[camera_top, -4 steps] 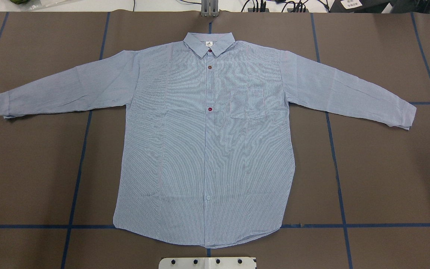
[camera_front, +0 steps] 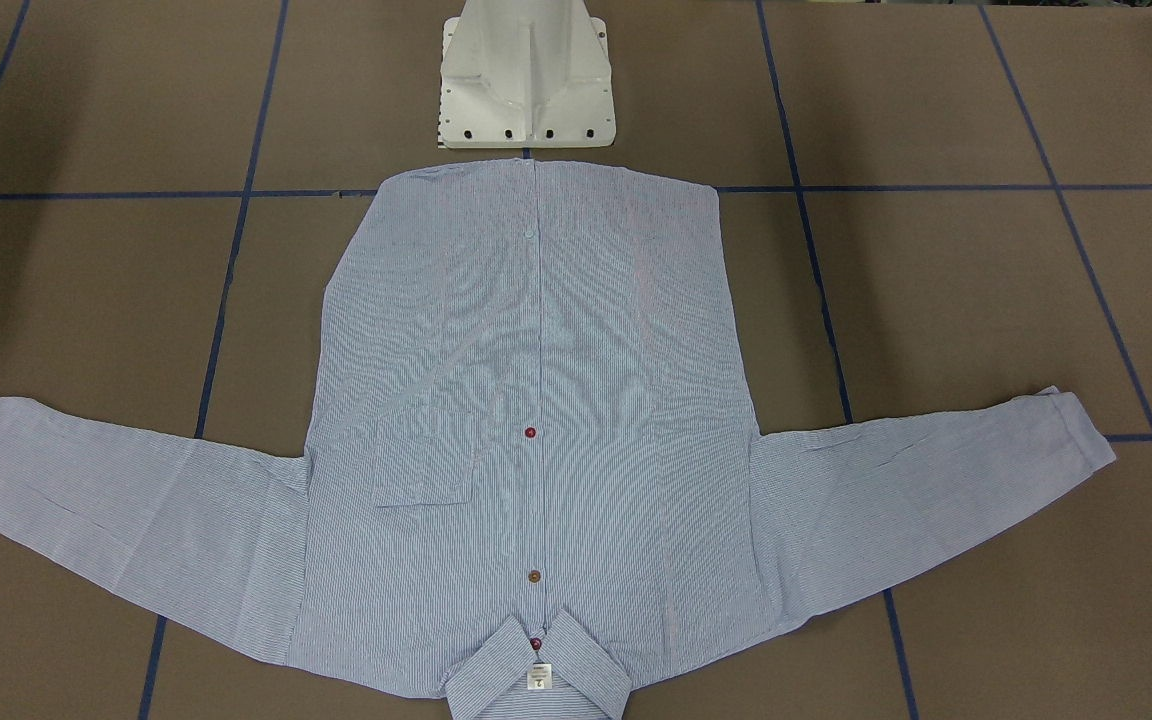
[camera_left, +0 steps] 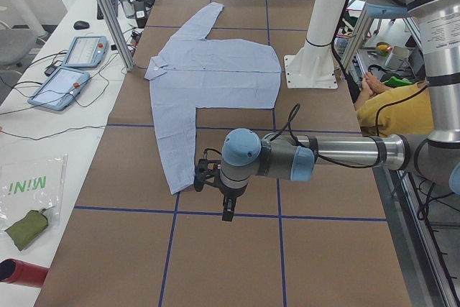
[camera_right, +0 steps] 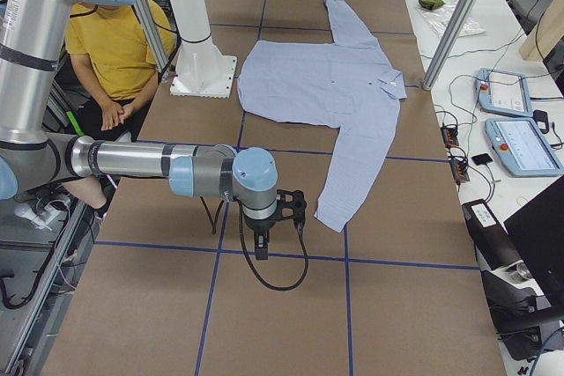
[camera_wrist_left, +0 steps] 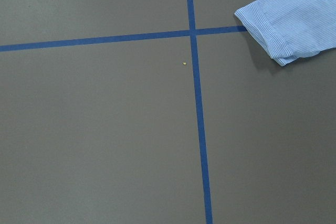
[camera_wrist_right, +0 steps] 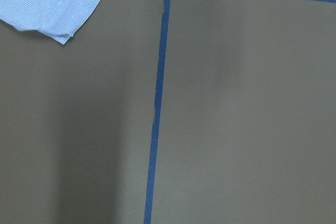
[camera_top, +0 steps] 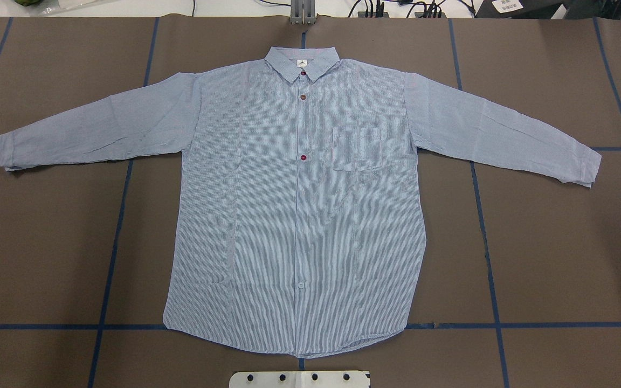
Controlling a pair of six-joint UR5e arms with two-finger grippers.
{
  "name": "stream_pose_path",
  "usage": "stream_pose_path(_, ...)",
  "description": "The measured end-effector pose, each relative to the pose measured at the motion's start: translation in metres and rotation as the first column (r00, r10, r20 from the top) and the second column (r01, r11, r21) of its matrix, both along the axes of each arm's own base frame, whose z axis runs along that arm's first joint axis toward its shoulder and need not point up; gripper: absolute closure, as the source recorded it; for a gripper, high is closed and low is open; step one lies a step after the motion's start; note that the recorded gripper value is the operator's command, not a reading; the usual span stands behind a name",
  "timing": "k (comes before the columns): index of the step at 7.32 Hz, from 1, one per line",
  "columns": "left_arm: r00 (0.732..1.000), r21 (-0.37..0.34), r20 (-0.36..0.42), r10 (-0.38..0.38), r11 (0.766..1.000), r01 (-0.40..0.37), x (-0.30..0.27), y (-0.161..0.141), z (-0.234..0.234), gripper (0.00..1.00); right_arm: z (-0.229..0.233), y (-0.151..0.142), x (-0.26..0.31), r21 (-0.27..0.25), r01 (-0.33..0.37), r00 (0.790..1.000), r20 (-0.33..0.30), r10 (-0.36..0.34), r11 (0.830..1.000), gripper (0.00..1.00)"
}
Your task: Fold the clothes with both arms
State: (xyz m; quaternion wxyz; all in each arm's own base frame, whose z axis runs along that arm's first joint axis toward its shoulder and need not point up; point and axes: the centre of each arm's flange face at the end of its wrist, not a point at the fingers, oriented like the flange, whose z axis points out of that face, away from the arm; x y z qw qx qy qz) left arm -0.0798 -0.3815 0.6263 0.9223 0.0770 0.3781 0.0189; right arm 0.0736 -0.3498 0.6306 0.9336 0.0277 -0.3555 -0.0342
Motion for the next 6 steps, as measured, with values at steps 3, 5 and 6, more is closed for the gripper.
stream_pose_path(3,1.000,0.237,0.018,-0.004,0.971,0.000,-0.002,-0.013,-0.032,0.00,-0.046,-0.022,0.000,0.111,-0.005,1.000,0.007,0.004,0.994,0.00)
stream_pose_path(5,0.999,0.507,0.032,-0.022,0.862,0.003,-0.004,-0.032,-0.070,0.00,-0.075,-0.045,0.001,0.199,-0.022,1.000,0.007,0.021,0.980,0.00)
stream_pose_path(6,0.999,0.581,0.026,-0.043,0.814,0.020,-0.005,-0.047,-0.085,0.00,-0.081,-0.051,0.001,0.206,-0.040,0.999,0.014,0.038,0.978,0.00)
